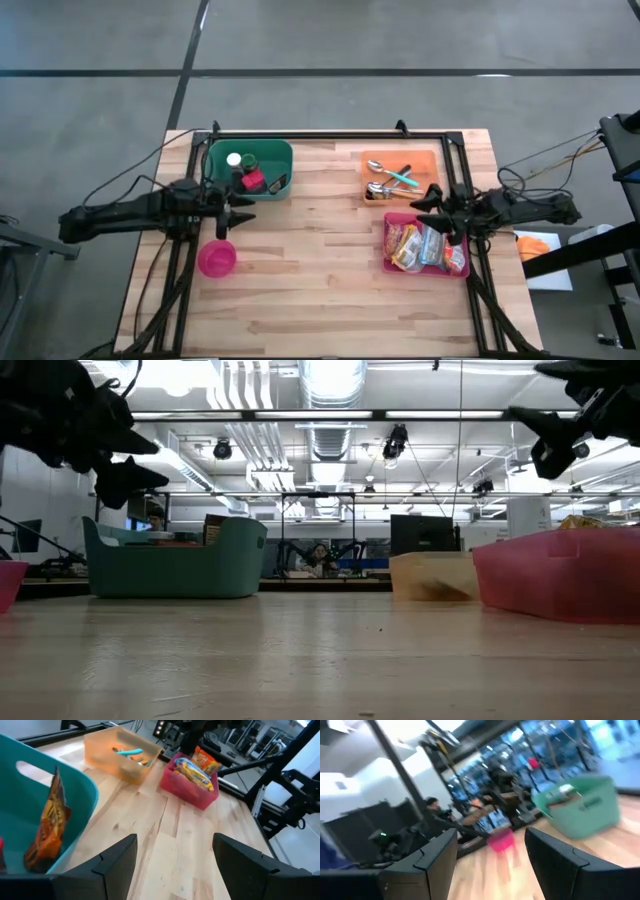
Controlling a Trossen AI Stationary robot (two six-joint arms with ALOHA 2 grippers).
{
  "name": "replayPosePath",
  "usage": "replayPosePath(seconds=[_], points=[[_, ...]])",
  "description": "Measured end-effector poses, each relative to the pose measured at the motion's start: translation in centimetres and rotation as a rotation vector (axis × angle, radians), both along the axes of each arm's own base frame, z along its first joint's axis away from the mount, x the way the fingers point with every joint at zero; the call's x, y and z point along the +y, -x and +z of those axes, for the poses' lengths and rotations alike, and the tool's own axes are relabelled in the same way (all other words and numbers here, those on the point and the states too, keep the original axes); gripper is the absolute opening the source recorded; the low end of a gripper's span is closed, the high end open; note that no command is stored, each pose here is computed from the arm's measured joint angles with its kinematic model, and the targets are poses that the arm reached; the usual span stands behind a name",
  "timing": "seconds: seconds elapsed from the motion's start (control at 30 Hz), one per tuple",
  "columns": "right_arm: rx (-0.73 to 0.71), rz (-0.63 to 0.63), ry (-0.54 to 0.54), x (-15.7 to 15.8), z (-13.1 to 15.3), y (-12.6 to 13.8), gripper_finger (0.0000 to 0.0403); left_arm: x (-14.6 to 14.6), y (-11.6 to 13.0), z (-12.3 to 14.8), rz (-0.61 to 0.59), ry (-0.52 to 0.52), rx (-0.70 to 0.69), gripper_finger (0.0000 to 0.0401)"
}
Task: Pick & Place Food Item
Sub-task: Return to Home Position
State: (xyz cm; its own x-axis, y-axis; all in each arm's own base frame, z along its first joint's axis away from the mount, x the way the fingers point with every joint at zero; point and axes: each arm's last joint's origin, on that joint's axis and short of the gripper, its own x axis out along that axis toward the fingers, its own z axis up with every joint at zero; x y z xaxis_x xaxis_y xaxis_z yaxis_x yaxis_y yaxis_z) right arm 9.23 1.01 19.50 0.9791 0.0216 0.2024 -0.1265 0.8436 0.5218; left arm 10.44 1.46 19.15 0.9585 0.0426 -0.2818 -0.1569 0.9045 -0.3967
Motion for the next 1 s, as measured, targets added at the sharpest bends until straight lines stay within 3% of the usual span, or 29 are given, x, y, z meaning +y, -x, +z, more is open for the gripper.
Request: replayPosePath(seconds=[0.3, 0.43, 0.63, 1.0], points=[[-0.062, 0.092, 0.060, 0.4, -0.4, -0.1, 0.0229, -0.2, 0.0, -2.1, -0.078, -0.059, -0.042, 0.0261], [-0.020, 0.102, 0.027, 0.4, -0.8, -0.3, 0.0229, -0.3, 0.4, -3.1, -0.099, -0.078, -0.073, 0.0261], [0.004, 0.124, -0.070, 0.4, -0.9, -0.4, 0.0229, -0.5, 0.8, -2.4, -0.155, -0.135, -0.160, 0.0261], [0.013, 0.122, -0.069, 0.4, -1.0, -0.5, 0.0229, -0.5, 0.7, -2.6, -0.148, -0.108, -0.142, 0.0261]])
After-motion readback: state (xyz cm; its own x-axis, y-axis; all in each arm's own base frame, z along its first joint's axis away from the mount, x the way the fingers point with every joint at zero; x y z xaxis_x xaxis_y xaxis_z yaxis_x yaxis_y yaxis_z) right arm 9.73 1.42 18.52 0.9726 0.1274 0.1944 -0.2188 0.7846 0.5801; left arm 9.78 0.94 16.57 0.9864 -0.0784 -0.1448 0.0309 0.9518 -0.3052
